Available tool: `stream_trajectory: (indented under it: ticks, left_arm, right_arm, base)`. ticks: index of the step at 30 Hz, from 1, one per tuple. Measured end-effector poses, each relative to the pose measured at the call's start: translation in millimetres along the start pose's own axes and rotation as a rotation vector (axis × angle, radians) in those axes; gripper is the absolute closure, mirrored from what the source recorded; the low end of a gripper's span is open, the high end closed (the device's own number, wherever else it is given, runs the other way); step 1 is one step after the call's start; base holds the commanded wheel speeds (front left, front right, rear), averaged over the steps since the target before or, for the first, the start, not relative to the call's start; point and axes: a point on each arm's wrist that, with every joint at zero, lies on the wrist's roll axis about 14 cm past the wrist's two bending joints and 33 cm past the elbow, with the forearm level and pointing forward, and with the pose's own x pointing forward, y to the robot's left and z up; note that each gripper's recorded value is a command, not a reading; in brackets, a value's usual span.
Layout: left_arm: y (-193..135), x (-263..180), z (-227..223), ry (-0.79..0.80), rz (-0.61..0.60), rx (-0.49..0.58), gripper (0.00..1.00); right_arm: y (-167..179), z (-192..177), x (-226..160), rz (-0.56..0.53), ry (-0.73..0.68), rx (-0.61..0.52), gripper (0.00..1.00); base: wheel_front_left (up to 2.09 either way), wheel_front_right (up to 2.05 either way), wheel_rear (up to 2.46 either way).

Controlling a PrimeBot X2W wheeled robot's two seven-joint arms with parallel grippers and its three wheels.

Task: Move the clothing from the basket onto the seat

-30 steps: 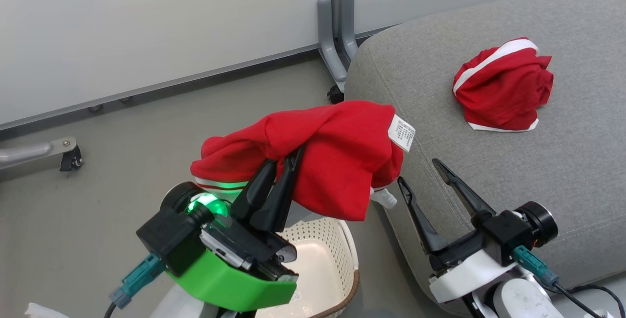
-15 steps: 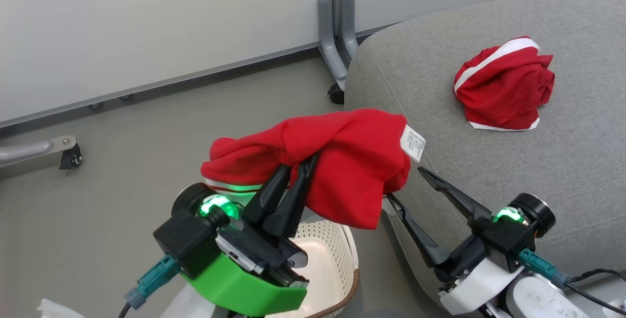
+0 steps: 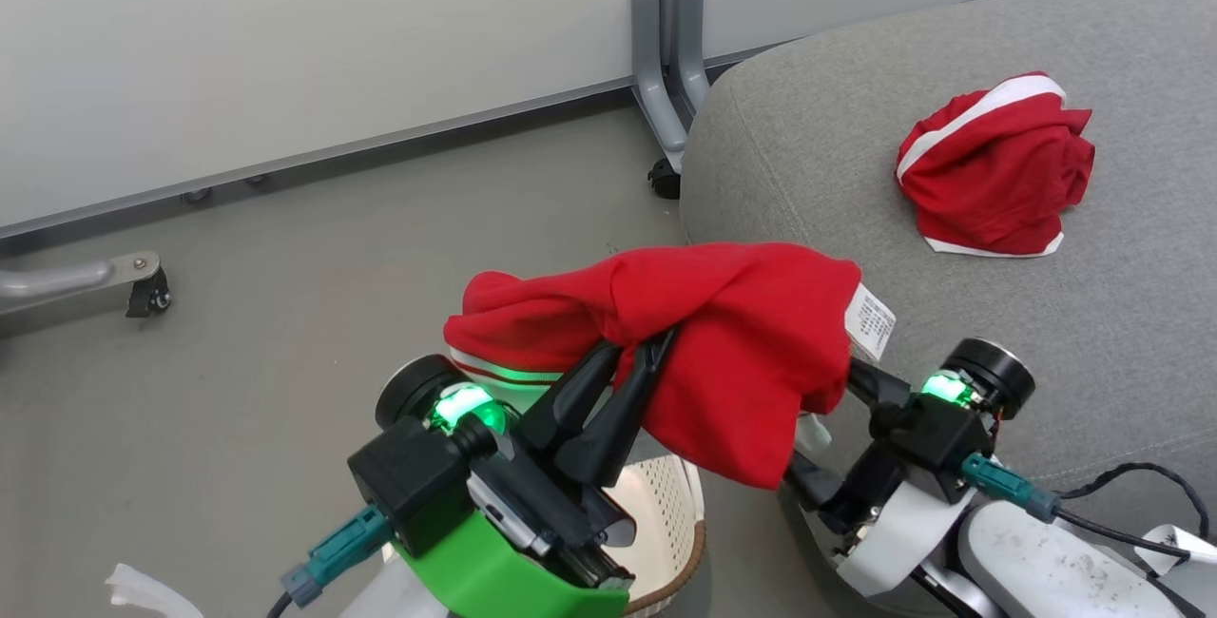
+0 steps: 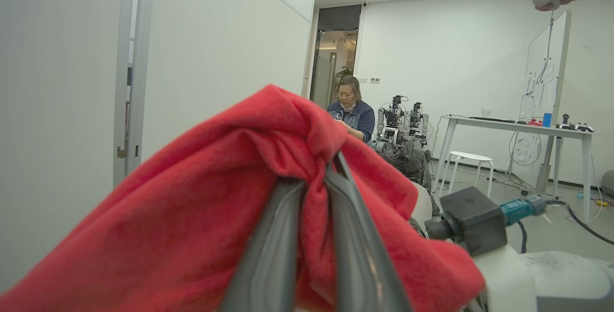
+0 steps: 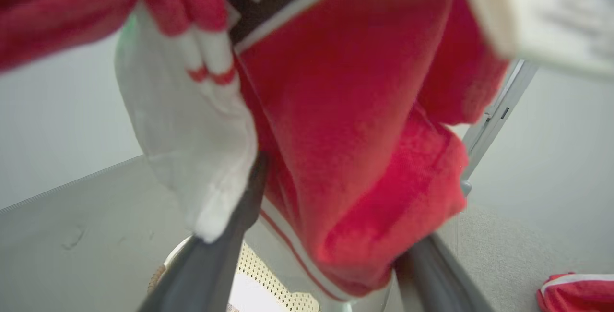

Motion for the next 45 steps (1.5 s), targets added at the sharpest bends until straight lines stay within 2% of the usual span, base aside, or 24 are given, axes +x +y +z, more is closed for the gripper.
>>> stream_trajectory:
  ticks: [11,12,13,45]
  left_arm:
    - [-3,-2,-1,0.006,0.003,-0.009,1.00]
    - [-2,-2,-1,0.004,0.006,-0.008,1.00]
    - [-1,-3,0,0.002,0.010,-0.005,1.00]
    - [-2,-4,5,-0.007,0.019,0.010,1.00]
  right_arm:
    - [28,14,25,0.116,-0.046,-0.011,0.00]
    - [31,14,26,0.121,-0.048,-0.007,0.76]
    - [33,14,28,0.127,-0.048,-0.006,1.00]
    - [30,22,24,0.093,-0.073,-0.022,1.00]
  base:
    - [0.00,0.00,0.00]
    - [0.00,0.00,0.00]
    - [0.00,0.00,0.00]
    - [0.00,0.00,0.00]
